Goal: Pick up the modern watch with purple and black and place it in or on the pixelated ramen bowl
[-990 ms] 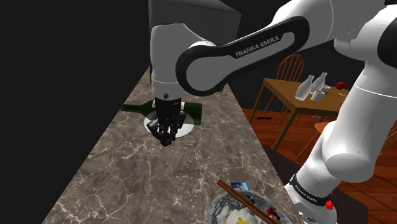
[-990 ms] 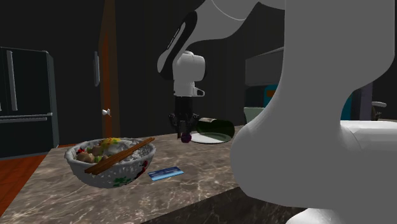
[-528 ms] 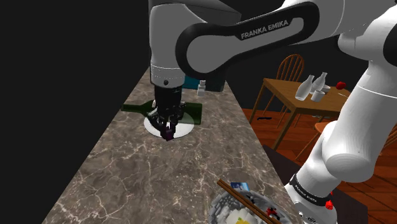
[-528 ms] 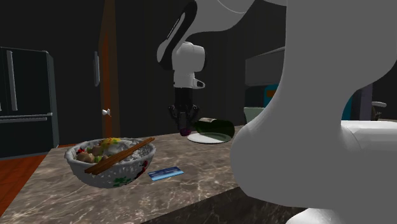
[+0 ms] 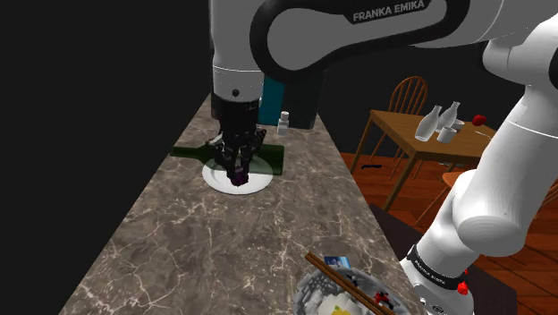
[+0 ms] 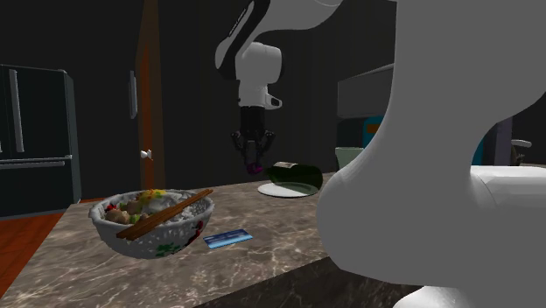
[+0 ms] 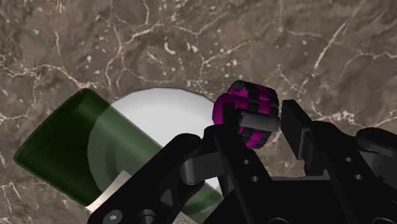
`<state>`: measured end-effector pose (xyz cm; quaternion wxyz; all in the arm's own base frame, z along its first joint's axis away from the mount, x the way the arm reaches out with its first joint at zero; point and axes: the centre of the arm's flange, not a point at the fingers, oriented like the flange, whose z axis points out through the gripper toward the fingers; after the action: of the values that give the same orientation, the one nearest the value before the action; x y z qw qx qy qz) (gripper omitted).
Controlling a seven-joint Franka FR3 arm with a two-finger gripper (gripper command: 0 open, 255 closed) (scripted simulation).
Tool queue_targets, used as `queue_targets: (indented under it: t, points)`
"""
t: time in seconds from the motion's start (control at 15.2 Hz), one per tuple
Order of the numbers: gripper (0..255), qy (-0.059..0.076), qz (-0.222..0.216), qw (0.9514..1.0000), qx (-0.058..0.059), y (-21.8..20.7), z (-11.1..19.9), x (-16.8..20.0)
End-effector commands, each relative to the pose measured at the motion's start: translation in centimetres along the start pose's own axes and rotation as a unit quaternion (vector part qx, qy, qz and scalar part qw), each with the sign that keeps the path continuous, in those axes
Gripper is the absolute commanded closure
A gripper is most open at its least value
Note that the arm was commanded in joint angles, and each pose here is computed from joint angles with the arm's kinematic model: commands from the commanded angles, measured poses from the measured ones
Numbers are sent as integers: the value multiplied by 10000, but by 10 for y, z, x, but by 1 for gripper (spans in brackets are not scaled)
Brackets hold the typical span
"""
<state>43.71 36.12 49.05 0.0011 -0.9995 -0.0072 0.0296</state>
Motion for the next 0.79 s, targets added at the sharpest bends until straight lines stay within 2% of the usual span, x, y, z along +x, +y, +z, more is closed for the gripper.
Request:
queue_targets:
  t: [0.0,0.73]
  points:
    - [255,-1,0,10000,-1,0,-11,0]
    - [255,-1,0,10000,-1,-1,-69,-3]
